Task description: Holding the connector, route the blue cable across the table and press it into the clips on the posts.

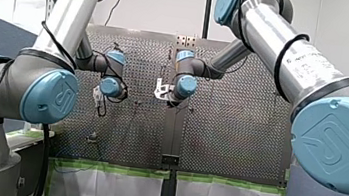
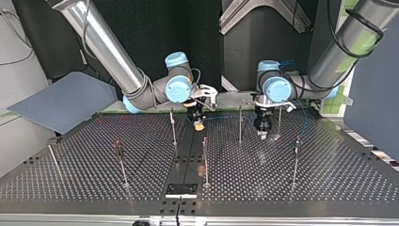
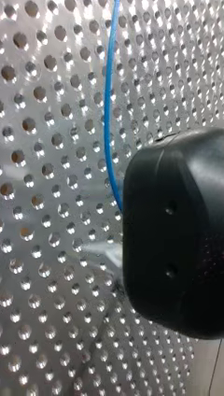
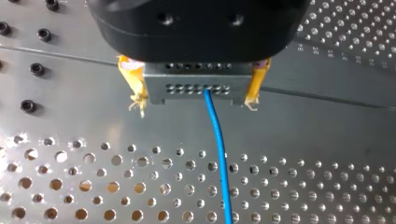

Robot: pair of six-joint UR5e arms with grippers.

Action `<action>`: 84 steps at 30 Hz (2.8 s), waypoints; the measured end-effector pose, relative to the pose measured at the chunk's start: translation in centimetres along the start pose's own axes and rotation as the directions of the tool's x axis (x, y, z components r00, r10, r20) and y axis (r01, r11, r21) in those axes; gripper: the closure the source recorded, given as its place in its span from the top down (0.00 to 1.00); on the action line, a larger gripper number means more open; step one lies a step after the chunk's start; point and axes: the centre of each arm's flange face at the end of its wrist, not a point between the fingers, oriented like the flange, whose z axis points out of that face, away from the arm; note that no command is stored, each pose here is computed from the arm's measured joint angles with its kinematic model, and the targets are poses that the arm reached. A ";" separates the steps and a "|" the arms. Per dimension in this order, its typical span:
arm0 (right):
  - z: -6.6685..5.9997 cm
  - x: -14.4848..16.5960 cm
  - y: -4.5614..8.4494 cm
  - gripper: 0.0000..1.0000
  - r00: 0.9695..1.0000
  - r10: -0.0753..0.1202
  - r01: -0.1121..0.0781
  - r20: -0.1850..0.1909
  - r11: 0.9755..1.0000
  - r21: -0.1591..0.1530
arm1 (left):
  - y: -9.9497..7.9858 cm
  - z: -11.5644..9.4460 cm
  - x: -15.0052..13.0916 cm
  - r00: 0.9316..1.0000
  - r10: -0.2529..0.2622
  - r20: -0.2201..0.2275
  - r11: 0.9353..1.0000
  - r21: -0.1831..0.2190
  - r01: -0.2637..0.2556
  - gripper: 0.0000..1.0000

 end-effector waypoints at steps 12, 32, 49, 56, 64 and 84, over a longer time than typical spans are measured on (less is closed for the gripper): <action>0.1 0.1 0.6 0.00 1.000 0.003 -0.003 0.005 1.000 -0.007 | 0.0 -1.9 1.0 0.993 0.063 -0.101 0.996 -0.053 -0.069 1.00; -0.1 -0.4 0.7 0.00 1.000 0.012 -0.012 0.021 1.000 -0.004 | -2.5 -11.8 1.0 0.963 0.109 -0.247 0.990 -0.060 -0.127 1.00; 0.2 0.5 2.8 0.00 1.000 0.024 -0.024 0.013 0.999 -0.027 | -10.1 -16.0 -1.8 0.993 0.045 -0.107 0.996 0.082 -0.036 1.00; 0.0 2.0 3.8 0.00 0.999 0.033 -0.033 -0.008 0.999 -0.020 | -12.5 -15.5 -0.1 0.995 0.043 -0.092 0.992 0.120 -0.032 1.00; 0.1 2.1 4.0 0.00 0.999 0.034 -0.035 -0.008 0.999 -0.012 | -13.6 -13.5 1.5 0.995 0.028 -0.100 0.992 0.123 -0.016 1.00; 0.0 2.1 3.8 0.00 0.999 0.034 -0.034 -0.007 0.999 0.011 | -13.0 -8.0 4.9 0.995 -0.026 -0.100 0.998 0.058 0.032 1.00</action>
